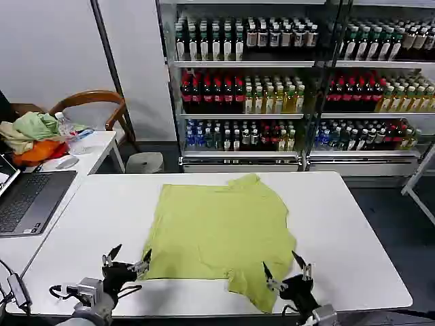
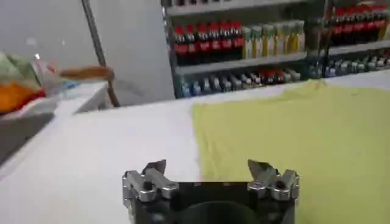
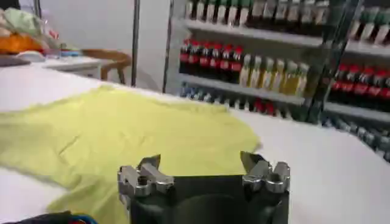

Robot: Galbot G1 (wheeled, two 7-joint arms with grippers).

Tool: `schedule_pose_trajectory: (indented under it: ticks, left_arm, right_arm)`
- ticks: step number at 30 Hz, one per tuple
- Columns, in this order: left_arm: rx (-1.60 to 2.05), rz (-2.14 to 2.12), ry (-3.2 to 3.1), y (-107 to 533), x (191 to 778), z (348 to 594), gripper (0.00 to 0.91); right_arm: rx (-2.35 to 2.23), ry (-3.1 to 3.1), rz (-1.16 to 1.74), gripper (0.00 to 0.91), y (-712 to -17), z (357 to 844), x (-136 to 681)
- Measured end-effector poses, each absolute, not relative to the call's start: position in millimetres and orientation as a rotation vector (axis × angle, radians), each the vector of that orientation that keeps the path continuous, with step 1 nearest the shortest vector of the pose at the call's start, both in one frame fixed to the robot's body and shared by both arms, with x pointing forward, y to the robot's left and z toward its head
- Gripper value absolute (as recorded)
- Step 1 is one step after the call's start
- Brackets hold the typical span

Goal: Fold and organize the clothes.

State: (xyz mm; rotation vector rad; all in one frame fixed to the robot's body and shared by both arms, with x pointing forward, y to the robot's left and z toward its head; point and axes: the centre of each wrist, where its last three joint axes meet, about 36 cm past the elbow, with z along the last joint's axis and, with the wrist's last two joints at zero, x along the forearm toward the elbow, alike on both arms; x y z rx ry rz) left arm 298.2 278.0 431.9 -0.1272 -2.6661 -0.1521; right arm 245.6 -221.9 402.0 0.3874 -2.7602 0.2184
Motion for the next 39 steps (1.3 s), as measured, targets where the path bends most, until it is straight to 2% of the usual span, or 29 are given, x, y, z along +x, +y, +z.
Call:
schedule_pose_trajectory:
  ticks: [23,31,32,33,34,35,39]
  left_arm:
    - [-0.081,-0.1,-2.539,275,302,409,0.907]
    - [-0.057,-0.104,-2.518,275,299,408,0.907]
    - [-0.053,-0.106,-2.517,275,299,408,0.907]
    - [-0.049,-0.107,-2.517,276,299,408,0.746]
    - [-0.046,-0.107,-2.516,276,299,408,0.464]
    - [-0.042,-0.108,-2.515,276,299,407,0.05]
    - [-0.042,-0.107,-2.511,276,298,405,0.05]
  right_arm:
    - [0.325,-2.674,0.156,0.907,-200,384,223]
    - [0.316,-2.663,0.139,0.907,-192,381,221]
    - [0.314,-2.66,0.138,0.131,-191,380,221]
    - [0.313,-2.657,0.136,0.0,-190,380,220]
    - [0.313,-2.654,0.135,0.0,-190,380,220]
    - [0.312,-2.651,0.135,0.0,-189,380,219]
    - [0.308,-2.639,0.125,0.0,-185,380,216]
